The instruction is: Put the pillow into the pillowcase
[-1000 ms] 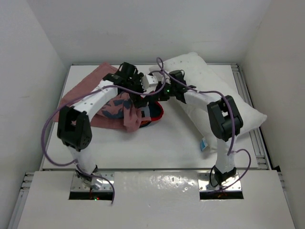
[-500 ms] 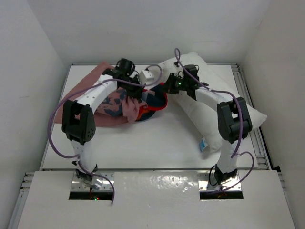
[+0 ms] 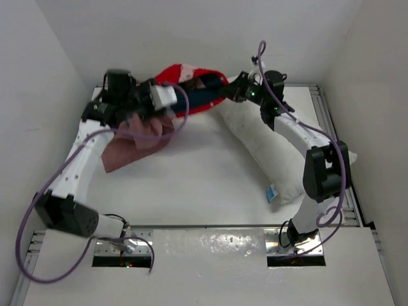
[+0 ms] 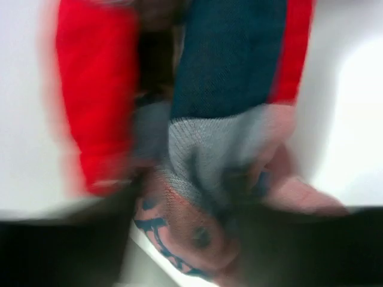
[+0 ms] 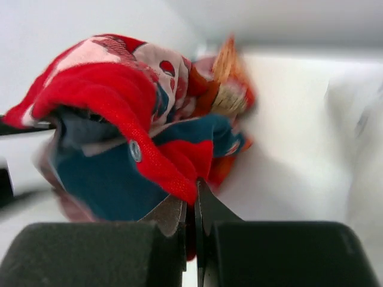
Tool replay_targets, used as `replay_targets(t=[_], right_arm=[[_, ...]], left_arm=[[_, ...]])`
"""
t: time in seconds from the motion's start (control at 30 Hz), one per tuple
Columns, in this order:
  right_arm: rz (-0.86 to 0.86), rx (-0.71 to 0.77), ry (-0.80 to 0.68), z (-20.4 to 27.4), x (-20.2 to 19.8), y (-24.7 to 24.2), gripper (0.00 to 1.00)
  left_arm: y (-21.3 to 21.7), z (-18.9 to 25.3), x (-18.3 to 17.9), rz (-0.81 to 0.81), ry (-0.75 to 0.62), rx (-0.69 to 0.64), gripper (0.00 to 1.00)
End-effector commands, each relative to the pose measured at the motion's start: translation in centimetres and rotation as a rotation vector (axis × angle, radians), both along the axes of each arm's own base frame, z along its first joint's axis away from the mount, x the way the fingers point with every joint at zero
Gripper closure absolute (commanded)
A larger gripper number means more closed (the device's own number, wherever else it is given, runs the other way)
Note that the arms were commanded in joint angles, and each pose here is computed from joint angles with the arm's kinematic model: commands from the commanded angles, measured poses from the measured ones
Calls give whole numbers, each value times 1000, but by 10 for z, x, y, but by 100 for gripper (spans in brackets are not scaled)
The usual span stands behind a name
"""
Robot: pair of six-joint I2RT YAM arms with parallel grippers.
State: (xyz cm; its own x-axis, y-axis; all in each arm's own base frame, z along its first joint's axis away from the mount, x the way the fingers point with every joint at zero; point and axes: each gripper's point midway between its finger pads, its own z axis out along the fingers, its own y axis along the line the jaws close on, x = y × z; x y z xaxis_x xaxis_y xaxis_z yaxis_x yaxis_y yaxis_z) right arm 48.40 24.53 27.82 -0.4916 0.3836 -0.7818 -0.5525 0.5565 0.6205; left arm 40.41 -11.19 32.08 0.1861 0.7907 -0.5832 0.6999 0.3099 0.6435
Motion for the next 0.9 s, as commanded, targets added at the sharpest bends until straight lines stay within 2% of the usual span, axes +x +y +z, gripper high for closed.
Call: replay_targets(t=[0.0,0.03,0.07,0.13,0.23,0.27,0.37,0.47,0.63,0.73,0.77,0.87], right_arm=[[94,-19,160,-74,-43,25,100],[108,-8,212,-85,-52,29,100],[124,-4,252,-95,-62,33,100],[128,-7,326,-116,-76,31,100],[123,-81,358,-137,-83,31,100],[128,-115,391,-145,-87,32,100],[147,-143,418,-148,-85,37,100],[122,-139,421,-145,-80,35,100],[30,-110,455,-146,-73,22,100],[7,-106,461,-149,-74,15,100],[4,-112,470,-152,-76,14,100],[3,-124,496,-159,-79,13,100]], left_arm=[[2,-109,-90,-189,253,223,21],[2,-127,-110,-221,310,231,1],[4,-151,-131,-240,386,242,0],[-1,-149,-142,-211,407,192,0],[-11,-122,-106,-95,297,69,0],[-19,-107,-84,-47,214,10,0],[-25,-113,-60,5,188,24,0],[-29,-150,-60,-7,287,89,0],[-37,-196,-60,2,391,92,0],[-40,-218,-53,-2,351,83,1],[-48,-216,-43,-7,299,54,1],[-71,-225,-46,-55,290,-7,1]])
